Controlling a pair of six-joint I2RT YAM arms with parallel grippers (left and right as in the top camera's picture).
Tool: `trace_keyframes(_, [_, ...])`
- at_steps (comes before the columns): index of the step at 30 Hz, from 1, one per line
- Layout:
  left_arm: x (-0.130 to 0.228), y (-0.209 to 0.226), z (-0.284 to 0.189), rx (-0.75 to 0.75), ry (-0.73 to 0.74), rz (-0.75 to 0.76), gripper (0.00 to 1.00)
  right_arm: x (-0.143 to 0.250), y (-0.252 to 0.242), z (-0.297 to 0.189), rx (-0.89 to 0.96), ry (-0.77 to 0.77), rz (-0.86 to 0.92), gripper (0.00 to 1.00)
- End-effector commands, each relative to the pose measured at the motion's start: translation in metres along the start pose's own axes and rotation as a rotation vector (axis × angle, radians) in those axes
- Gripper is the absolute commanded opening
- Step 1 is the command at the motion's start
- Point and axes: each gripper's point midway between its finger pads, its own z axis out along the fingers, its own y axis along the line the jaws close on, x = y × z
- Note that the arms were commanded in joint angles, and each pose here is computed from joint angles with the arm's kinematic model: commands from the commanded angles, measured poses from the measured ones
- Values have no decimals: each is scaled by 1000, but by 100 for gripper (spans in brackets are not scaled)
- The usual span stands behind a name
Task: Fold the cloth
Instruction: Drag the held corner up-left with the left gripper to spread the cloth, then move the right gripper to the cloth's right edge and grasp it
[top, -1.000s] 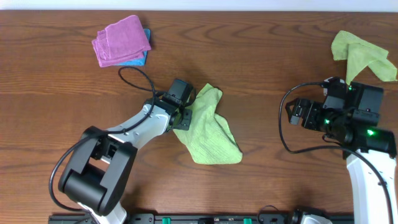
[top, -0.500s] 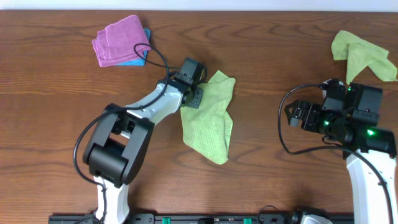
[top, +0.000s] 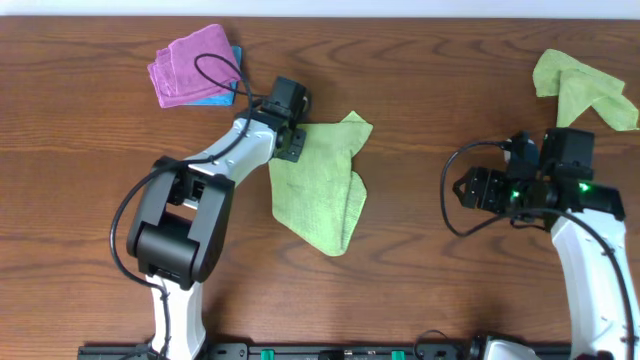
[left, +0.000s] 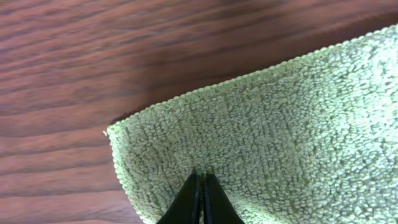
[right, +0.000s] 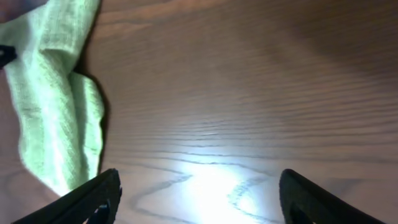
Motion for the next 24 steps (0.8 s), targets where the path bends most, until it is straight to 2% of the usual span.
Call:
trace_keyframes(1, [5, 11, 8, -50, 26, 19, 6, -3, 22, 2, -111, 13, -23, 80])
trace_keyframes(14, [13, 29, 8, -108, 61, 8, 6, 20, 92, 36, -194, 104, -256, 80])
trace_keyframes(19, [14, 33, 8, -112, 64, 1, 6, 39, 99, 61, -202, 209, -270, 77])
trace_keyframes(24, [14, 33, 8, -112, 64, 0, 6, 53, 116, 80, -289, 289, -271, 73])
